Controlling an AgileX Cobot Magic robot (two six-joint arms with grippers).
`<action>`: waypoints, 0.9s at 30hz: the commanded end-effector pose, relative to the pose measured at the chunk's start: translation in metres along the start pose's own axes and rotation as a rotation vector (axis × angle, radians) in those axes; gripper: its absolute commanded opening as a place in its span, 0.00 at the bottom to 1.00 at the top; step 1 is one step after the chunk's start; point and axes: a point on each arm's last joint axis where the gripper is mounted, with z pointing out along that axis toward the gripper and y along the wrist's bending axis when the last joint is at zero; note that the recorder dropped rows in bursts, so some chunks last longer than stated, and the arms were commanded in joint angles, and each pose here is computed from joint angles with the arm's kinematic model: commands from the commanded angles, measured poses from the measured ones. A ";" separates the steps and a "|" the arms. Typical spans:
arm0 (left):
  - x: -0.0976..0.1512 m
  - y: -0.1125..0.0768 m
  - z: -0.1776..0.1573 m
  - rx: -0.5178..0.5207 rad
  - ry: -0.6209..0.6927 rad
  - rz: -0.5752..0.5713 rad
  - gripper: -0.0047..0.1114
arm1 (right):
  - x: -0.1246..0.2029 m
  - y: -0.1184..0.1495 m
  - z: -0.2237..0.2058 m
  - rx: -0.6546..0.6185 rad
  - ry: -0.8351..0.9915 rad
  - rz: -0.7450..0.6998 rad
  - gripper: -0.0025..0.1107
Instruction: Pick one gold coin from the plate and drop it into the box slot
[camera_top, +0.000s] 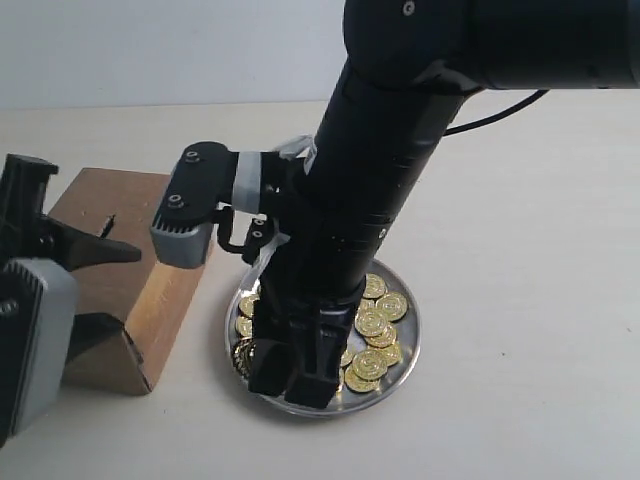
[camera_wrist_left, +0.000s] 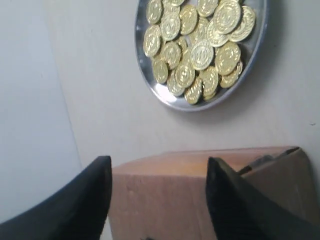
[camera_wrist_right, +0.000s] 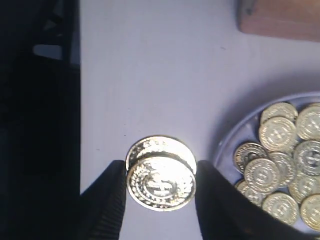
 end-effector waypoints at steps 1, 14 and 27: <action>-0.023 -0.001 0.002 -0.033 -0.073 0.128 0.52 | -0.003 0.008 -0.004 -0.061 -0.026 -0.049 0.37; -0.054 -0.007 -0.001 -0.033 -0.204 0.274 0.52 | -0.001 0.011 -0.005 -0.095 -0.008 -0.072 0.37; -0.065 -0.010 -0.002 -0.031 -0.251 0.319 0.40 | -0.004 0.015 -0.007 -0.130 -0.045 -0.103 0.37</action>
